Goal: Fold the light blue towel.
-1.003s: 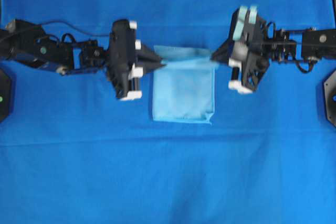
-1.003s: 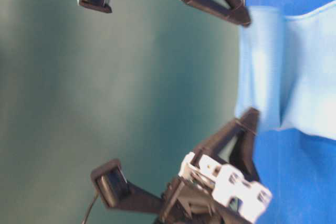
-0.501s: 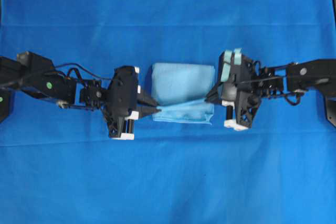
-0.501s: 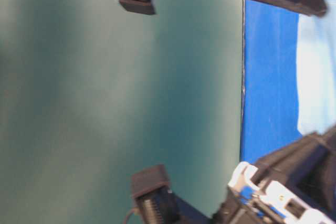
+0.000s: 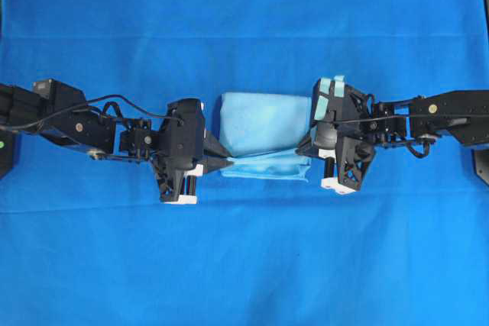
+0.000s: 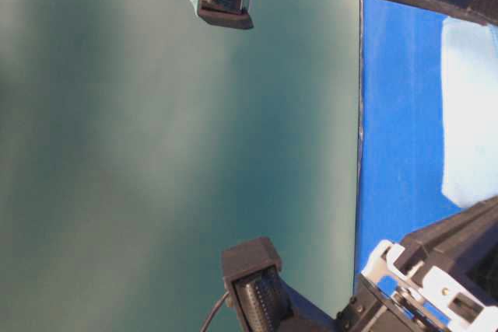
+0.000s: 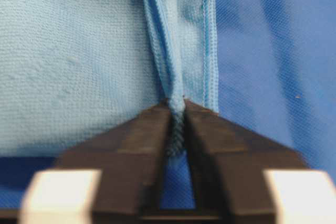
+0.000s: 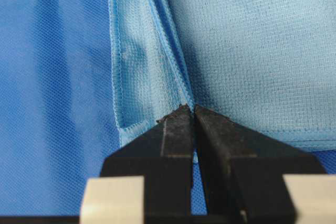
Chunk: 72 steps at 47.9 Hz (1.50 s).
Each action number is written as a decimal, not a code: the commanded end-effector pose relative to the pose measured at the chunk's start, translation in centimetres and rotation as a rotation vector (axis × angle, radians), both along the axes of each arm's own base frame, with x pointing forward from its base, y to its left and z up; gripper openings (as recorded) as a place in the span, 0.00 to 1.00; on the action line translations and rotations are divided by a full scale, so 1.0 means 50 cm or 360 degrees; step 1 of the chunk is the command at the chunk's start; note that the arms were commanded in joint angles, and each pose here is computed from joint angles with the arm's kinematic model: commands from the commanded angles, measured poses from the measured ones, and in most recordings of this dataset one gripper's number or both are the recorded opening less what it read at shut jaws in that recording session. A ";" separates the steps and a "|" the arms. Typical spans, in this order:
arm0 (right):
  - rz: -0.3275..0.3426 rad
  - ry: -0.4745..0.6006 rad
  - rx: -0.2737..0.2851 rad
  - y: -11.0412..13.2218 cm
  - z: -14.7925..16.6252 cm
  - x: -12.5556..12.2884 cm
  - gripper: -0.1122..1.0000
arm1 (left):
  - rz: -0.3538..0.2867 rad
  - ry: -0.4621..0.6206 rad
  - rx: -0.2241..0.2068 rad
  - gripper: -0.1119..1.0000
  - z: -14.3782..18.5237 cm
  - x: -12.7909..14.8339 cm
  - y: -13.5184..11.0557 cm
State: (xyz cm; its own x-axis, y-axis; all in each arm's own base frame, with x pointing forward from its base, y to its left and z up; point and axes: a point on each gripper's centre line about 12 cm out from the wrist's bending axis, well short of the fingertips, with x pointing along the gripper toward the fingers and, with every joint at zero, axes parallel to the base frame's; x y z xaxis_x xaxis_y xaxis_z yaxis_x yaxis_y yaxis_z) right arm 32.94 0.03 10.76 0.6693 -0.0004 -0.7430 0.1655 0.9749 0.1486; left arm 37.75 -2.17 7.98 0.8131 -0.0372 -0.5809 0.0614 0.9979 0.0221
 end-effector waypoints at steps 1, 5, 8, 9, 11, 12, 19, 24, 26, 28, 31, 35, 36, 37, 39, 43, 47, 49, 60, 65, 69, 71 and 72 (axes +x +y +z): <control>0.0020 -0.0044 0.0003 0.010 0.015 0.011 0.22 | 0.0003 -0.0051 -0.0003 0.24 0.019 0.008 0.000; 0.0040 -0.0051 0.0002 0.018 0.020 0.015 0.47 | -0.0002 -0.0056 0.0001 0.45 0.023 0.008 0.000; 0.0052 -0.0051 0.0003 0.023 0.026 0.015 0.62 | -0.0009 -0.0066 0.0011 0.60 0.031 0.007 0.000; 0.0057 -0.0051 0.0003 0.025 0.029 0.015 0.66 | -0.0010 -0.0069 0.0012 0.64 0.035 0.006 0.000; 0.0060 -0.0054 0.0004 0.026 0.037 0.012 0.67 | -0.0012 -0.0081 0.0013 0.71 0.045 0.005 0.000; 0.0063 -0.0054 0.0004 0.027 0.041 0.011 0.66 | -0.0012 -0.0089 0.0013 0.71 0.051 0.004 0.000; 0.0065 -0.0117 0.0008 0.027 0.094 -0.001 0.59 | -0.0013 -0.0140 0.0008 0.65 0.103 -0.009 0.000; 0.0071 -0.0186 0.0005 0.027 0.134 -0.014 0.60 | -0.0014 -0.0174 0.0004 0.64 0.142 -0.025 0.001; 0.0079 -0.0213 0.0000 0.027 0.150 -0.023 0.60 | -0.0016 -0.0191 0.0005 0.64 0.159 -0.036 0.001; 0.0082 -0.0235 -0.0005 0.026 0.164 -0.030 0.60 | -0.0016 -0.0213 0.0003 0.63 0.173 -0.043 0.002; 0.0088 -0.0254 -0.0012 0.025 0.177 -0.043 0.60 | -0.0016 -0.0240 0.0001 0.63 0.190 -0.060 0.003; 0.0094 -0.0294 -0.0019 0.024 0.195 -0.063 0.60 | -0.0019 -0.0269 -0.0001 0.63 0.205 -0.081 0.003; 0.0094 -0.0301 -0.0019 0.024 0.196 -0.070 0.60 | -0.0021 -0.0279 -0.0001 0.63 0.209 -0.086 0.002; 0.0097 -0.0306 -0.0023 0.024 0.196 -0.076 0.60 | -0.0024 -0.0283 -0.0002 0.63 0.212 -0.093 0.002; 0.0099 -0.0328 -0.0026 0.023 0.200 -0.092 0.60 | -0.0031 -0.0301 -0.0004 0.63 0.218 -0.111 0.000; 0.0104 -0.0377 -0.0034 0.022 0.209 -0.121 0.60 | -0.0041 -0.0335 -0.0009 0.63 0.228 -0.143 -0.002; 0.0109 -0.0445 -0.0042 0.020 0.215 -0.152 0.60 | -0.0048 -0.0373 -0.0017 0.63 0.236 -0.179 -0.003; 0.0115 -0.0489 -0.0052 0.019 0.219 -0.168 0.60 | -0.0048 -0.0398 -0.0018 0.63 0.240 -0.198 -0.002; 0.0095 -0.0701 -0.0096 0.005 0.210 -0.256 0.60 | -0.0048 -0.0576 -0.0028 0.63 0.269 -0.287 0.006; 0.0050 -0.0744 -0.0106 -0.006 0.187 -0.288 0.60 | -0.0048 -0.0634 -0.0027 0.63 0.269 -0.327 0.010; 0.0017 -0.0779 -0.0114 -0.013 0.170 -0.304 0.60 | -0.0044 -0.0661 -0.0031 0.63 0.262 -0.353 0.013; 0.0003 -0.0798 -0.0118 -0.016 0.162 -0.310 0.60 | -0.0042 -0.0676 -0.0032 0.63 0.258 -0.365 0.014; -0.0005 -0.0800 -0.0118 -0.017 0.157 -0.313 0.60 | -0.0039 -0.0680 -0.0031 0.63 0.255 -0.370 0.015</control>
